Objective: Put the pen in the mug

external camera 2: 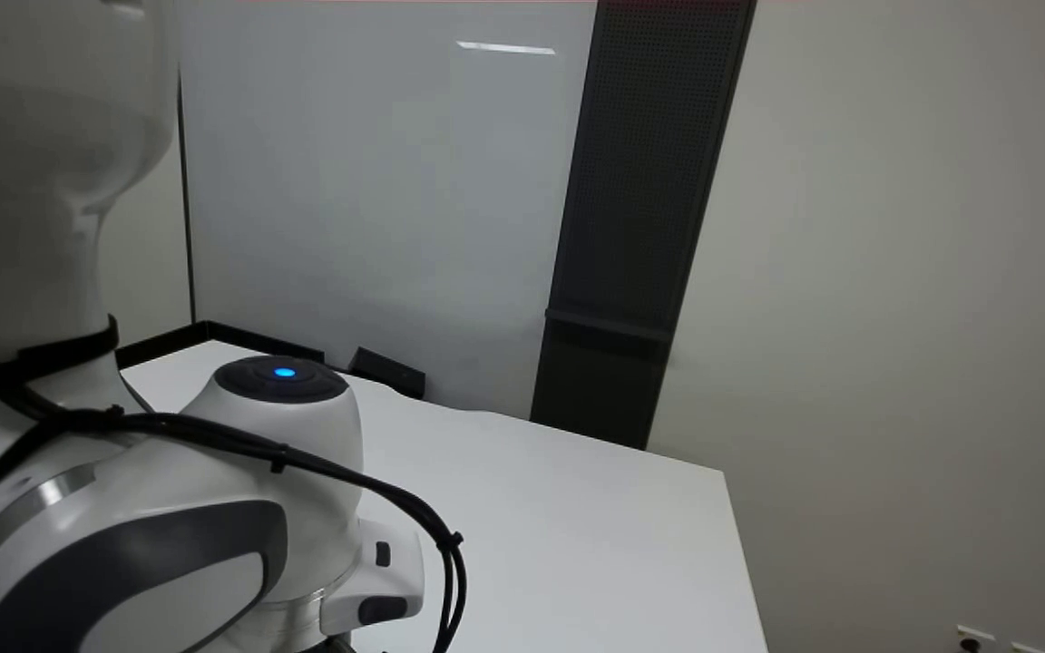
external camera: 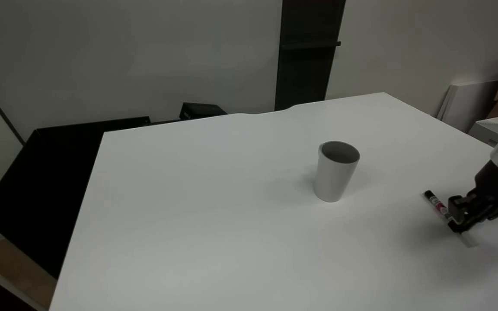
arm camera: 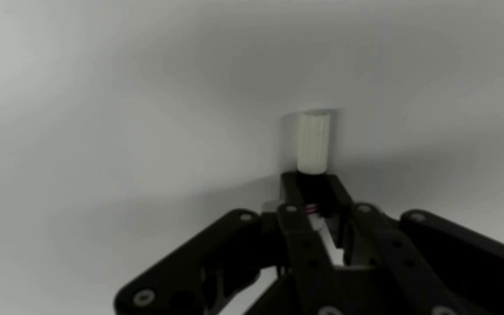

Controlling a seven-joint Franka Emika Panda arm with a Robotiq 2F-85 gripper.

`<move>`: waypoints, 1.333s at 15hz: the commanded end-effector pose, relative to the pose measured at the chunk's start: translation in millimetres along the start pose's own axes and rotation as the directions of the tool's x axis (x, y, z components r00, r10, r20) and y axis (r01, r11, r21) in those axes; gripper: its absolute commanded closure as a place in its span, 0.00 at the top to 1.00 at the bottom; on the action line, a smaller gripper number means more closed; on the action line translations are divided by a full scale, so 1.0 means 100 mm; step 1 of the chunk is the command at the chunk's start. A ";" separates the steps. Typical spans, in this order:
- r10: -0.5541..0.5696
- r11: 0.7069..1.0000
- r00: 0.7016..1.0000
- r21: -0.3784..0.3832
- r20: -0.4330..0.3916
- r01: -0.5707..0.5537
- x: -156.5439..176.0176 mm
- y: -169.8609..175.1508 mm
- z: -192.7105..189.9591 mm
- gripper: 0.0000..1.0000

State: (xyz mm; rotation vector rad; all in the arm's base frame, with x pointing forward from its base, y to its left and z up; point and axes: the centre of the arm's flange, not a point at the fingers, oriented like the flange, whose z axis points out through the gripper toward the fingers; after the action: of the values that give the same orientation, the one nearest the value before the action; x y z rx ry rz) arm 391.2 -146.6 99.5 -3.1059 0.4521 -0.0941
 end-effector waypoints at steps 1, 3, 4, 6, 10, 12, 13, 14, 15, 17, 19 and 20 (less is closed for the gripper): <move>0.063 0.998 0.998 -0.023 0.017 -0.063 0.08 0.08 0.11 0.07; 0.074 0.997 0.995 -0.038 0.063 -0.072 0.16 0.14 0.08 0.07; 0.076 0.996 0.994 -0.046 0.083 -0.072 0.22 0.16 0.05 0.07; 0.074 0.996 0.990 -0.056 0.123 -0.068 0.34 0.18 -0.04 0.07; 0.139 0.989 0.966 -0.076 0.219 -0.125 0.66 0.12 -0.29 0.07; 0.223 0.974 0.928 -0.089 0.299 -0.206 0.80 0.10 -0.43 0.07; 0.250 0.968 0.906 -0.093 0.342 -0.233 0.84 0.10 -0.51 0.07; 0.275 0.961 0.880 -0.108 0.387 -0.253 0.89 0.10 -0.58 0.07; 0.299 0.954 0.853 -0.117 0.427 -0.276 0.92 0.11 -0.63 0.07; 0.341 0.937 0.792 -0.118 0.507 -0.328 1.00 0.12 -0.76 0.07; 0.370 0.919 0.726 -0.111 0.580 -0.380 1.08 0.14 -0.85 0.07; 0.372 0.911 0.691 -0.098 0.620 -0.401 1.13 0.14 -0.89 0.07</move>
State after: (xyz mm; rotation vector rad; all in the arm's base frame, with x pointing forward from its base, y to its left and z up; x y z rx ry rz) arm 463.8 -180.1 175.0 -2.8088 0.9139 0.7767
